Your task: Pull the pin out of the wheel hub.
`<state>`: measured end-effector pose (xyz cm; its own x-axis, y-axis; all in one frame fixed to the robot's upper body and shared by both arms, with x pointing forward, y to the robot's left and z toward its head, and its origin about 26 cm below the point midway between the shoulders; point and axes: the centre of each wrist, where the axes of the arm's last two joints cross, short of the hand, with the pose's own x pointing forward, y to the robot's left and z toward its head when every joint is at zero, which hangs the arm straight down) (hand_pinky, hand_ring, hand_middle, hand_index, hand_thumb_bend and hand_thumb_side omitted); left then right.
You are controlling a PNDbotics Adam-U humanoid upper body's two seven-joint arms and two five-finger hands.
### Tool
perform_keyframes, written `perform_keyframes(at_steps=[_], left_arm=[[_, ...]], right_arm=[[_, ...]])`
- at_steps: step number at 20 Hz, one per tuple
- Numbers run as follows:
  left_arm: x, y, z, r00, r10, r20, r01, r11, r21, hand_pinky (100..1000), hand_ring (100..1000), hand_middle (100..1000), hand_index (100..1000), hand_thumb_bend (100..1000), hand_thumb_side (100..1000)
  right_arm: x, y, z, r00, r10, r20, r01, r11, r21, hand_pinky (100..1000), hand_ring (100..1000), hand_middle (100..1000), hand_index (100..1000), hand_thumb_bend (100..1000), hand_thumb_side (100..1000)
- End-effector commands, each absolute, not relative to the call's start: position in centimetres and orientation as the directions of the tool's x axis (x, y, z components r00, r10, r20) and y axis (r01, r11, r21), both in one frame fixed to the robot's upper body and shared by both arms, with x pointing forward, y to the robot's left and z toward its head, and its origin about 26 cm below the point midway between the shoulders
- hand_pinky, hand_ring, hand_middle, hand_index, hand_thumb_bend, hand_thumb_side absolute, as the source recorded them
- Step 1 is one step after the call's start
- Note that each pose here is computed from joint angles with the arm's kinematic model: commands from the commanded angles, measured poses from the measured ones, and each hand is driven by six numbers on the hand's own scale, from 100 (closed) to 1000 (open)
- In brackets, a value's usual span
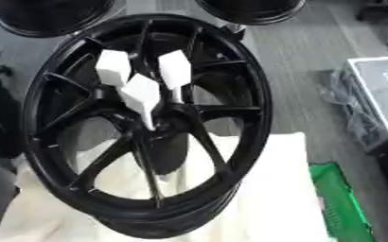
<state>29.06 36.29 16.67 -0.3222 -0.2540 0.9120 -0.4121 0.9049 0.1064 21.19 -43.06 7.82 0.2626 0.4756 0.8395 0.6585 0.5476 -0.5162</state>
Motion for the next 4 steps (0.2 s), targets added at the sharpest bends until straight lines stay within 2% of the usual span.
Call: perform_keyframes(at_steps=[1,4], left_arm=[[29.1,36.0,17.9,-0.357,-0.268,0.895,-0.396,0.911,0.115,629,741,662,767,100,846],[29.3,35.6,17.9,-0.361,-0.259,0.896,-0.374,0.92,0.116,629,741,662,767,100,846]], right_arm=[[22.2,-41.7,10.6,0.034,0.442,0.897,0.689,0.64,-0.341,778,798,768,945,100,726],[23.5,-40.2,12.3,-0.157,0.395,0.905,0.63,0.746,-0.216,765,772,744,921,100,712]])
